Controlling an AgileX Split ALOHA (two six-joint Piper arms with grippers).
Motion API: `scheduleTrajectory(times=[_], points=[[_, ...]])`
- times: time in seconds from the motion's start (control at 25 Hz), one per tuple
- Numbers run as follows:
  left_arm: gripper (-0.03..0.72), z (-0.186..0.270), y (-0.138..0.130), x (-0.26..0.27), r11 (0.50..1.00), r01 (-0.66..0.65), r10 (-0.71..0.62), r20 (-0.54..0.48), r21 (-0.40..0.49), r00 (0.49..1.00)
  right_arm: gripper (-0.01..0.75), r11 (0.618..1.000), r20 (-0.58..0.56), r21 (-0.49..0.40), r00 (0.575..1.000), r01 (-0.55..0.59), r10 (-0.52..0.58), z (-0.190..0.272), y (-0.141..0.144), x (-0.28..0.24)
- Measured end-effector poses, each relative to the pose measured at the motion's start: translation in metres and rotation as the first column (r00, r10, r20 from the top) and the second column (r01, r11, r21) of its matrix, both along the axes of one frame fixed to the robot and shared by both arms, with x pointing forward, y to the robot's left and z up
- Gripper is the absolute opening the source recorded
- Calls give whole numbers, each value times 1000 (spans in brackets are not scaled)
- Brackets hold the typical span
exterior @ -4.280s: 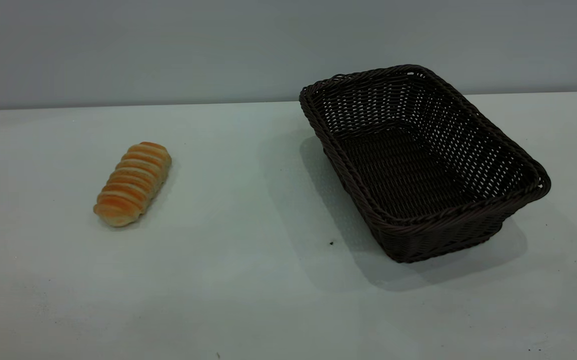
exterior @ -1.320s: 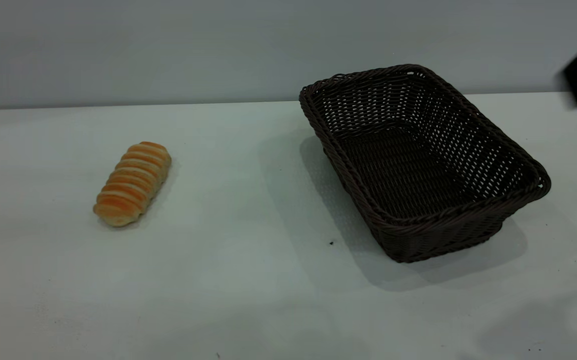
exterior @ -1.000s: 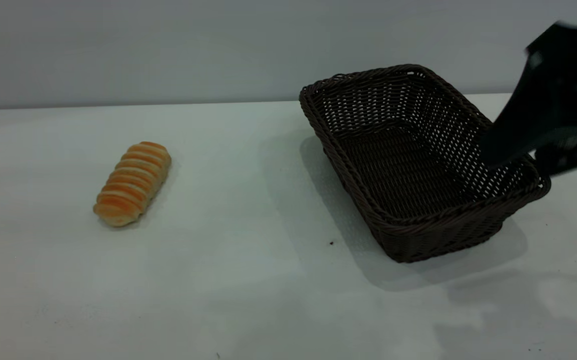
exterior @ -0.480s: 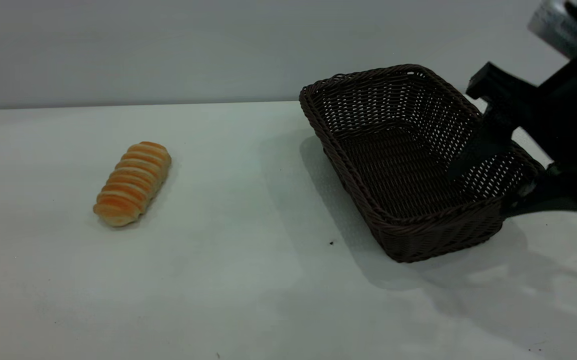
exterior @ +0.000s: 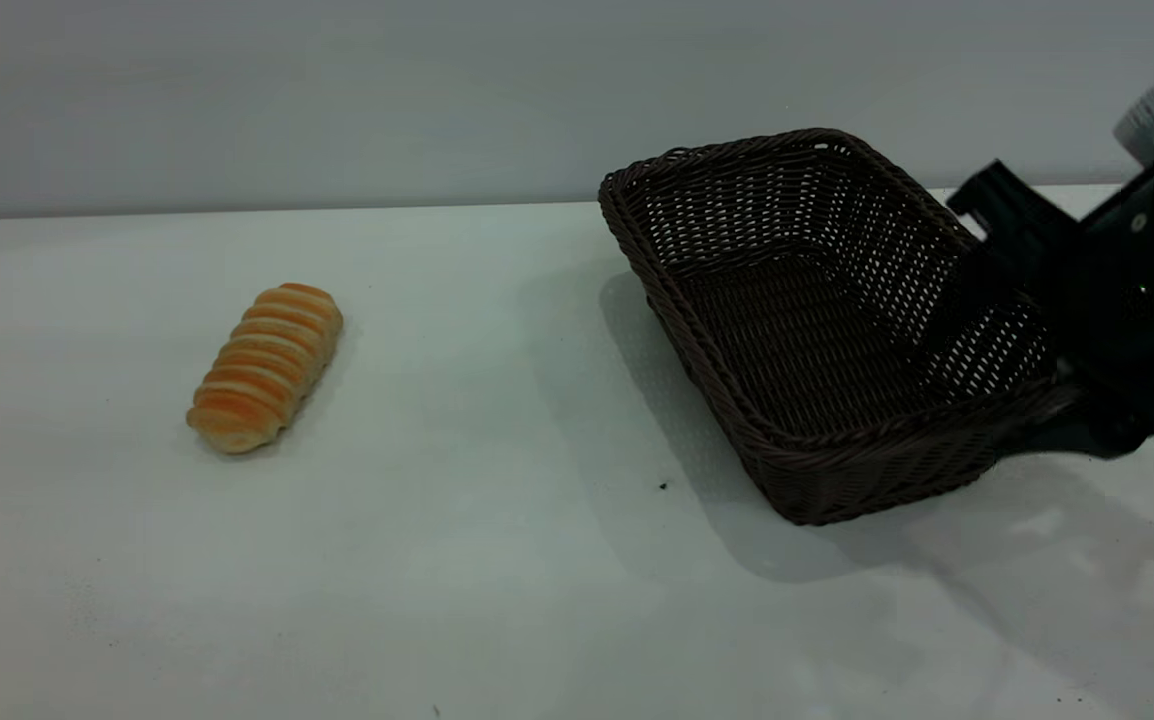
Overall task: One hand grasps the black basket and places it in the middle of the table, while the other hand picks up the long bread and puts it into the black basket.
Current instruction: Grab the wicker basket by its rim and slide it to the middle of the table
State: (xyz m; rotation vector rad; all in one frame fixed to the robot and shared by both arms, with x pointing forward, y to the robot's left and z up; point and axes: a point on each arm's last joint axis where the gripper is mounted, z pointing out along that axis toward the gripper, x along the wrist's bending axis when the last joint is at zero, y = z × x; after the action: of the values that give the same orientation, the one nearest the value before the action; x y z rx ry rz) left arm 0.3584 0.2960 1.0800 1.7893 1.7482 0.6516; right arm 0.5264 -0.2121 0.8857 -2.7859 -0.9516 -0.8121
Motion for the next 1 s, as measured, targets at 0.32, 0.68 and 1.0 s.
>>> scheduleTrajectory(times=[0.32, 0.68, 1.0], points=[[514, 0, 0, -2, 1000, 1, -1, -7, 0, 1000, 499, 996, -69, -16, 993, 93, -94, -27, -2, 8], [514, -1, 0, -3, 1000, 1, -1, -21, 0, 1000, 330, 994, -81, -47, 992, 97, -100, -46, 1, 26], [514, -1, 0, -3, 1000, 2, -2, -23, 0, 1000, 89, 996, -42, -76, 998, 42, -46, -39, 1, 29]])
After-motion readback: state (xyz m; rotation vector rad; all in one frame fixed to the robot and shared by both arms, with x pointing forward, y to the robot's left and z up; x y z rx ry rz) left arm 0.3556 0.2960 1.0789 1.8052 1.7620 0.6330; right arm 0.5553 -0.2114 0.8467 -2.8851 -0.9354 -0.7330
